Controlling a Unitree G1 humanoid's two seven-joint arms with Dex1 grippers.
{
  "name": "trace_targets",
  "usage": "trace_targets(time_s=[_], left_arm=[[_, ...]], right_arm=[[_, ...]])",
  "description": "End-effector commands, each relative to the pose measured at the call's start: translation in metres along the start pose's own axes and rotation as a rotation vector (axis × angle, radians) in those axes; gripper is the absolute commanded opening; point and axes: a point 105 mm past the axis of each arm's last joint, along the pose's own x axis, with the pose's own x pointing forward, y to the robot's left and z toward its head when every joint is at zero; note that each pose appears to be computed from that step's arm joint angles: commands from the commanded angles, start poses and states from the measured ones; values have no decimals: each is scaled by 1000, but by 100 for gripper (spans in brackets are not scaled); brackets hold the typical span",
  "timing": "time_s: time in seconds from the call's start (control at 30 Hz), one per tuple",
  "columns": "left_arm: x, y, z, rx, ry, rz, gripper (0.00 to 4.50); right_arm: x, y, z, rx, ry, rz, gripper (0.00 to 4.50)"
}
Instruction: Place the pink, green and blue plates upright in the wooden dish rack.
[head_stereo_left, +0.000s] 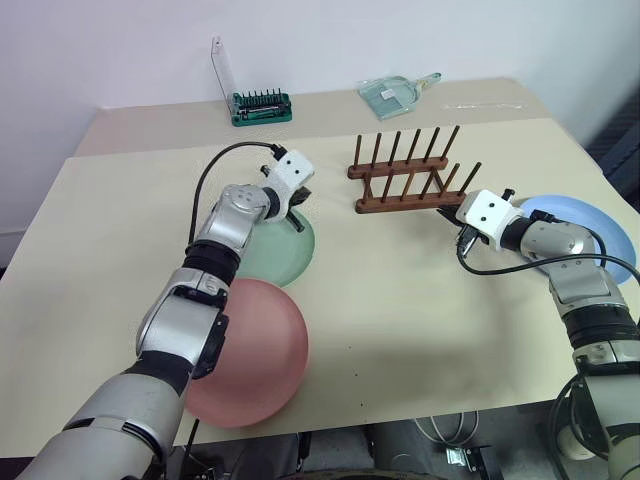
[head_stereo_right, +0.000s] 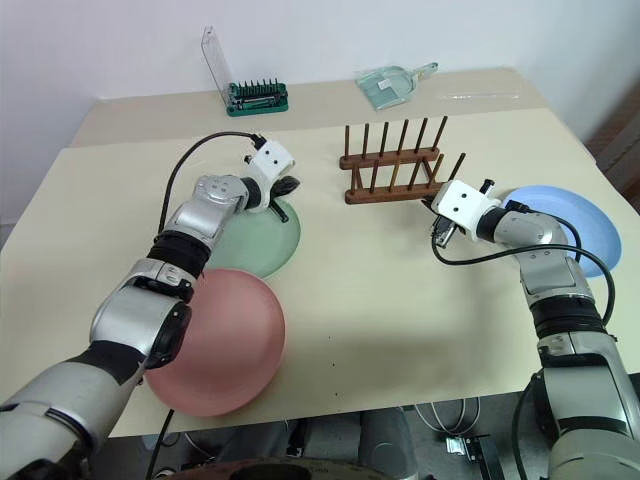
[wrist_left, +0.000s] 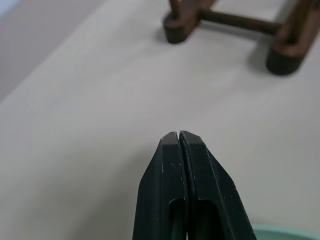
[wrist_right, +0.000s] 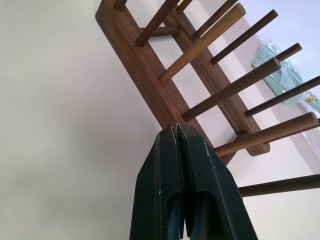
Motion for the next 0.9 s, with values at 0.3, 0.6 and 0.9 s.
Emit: trace_targets(time_s=[0.3,0.6,0.9], left_arm=[[-29,49,6,24,-33,149,0],[-55,71,-9,-25,-32,164,0],[-81,88,-25,-48,13,170,0]], right_arm=[[-22,-22,30,114,-161,-90,4],[-58,-41,56,331,-312,-138,4],[-62,-40,68,381,-358,-119,4]])
